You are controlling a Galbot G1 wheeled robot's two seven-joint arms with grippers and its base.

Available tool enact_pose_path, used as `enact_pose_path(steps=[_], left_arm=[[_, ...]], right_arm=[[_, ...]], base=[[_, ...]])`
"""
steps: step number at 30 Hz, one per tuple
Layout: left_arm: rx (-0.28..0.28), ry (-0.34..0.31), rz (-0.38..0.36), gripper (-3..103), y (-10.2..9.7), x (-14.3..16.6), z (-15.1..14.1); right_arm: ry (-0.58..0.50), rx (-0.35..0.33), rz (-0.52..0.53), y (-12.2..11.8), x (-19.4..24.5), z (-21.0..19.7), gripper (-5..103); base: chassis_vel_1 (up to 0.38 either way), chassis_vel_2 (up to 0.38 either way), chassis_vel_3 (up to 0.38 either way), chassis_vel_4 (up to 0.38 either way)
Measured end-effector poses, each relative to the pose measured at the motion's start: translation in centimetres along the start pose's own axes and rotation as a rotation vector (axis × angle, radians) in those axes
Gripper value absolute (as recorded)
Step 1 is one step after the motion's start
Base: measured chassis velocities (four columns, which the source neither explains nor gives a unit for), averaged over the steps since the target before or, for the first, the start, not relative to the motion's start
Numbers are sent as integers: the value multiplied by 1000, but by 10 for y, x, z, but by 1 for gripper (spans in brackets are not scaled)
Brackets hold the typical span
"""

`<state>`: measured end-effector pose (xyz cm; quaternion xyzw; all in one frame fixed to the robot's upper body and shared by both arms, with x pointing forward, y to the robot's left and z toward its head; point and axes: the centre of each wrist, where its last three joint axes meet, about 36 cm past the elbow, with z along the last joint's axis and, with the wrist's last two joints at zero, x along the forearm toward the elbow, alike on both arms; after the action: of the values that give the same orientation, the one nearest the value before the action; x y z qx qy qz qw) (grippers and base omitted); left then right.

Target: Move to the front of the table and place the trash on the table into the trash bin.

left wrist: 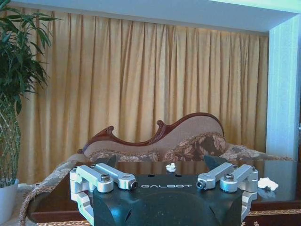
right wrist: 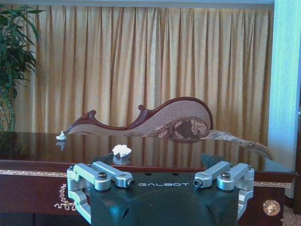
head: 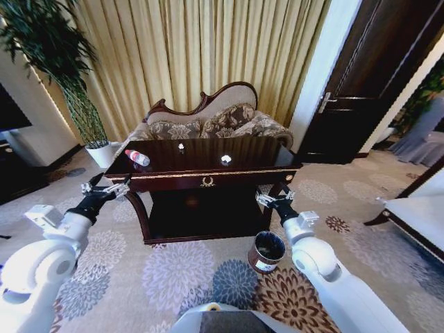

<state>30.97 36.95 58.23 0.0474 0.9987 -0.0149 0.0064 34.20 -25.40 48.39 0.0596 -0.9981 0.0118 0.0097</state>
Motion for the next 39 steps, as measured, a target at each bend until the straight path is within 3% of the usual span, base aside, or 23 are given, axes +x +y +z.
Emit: enact_pose_path(steps=[39], left_arm=[[10, 9, -12, 100, -1, 2, 4]], right_arm=[[11, 16, 5, 3, 4, 5, 100]], base=[[-110, 113, 107, -111]])
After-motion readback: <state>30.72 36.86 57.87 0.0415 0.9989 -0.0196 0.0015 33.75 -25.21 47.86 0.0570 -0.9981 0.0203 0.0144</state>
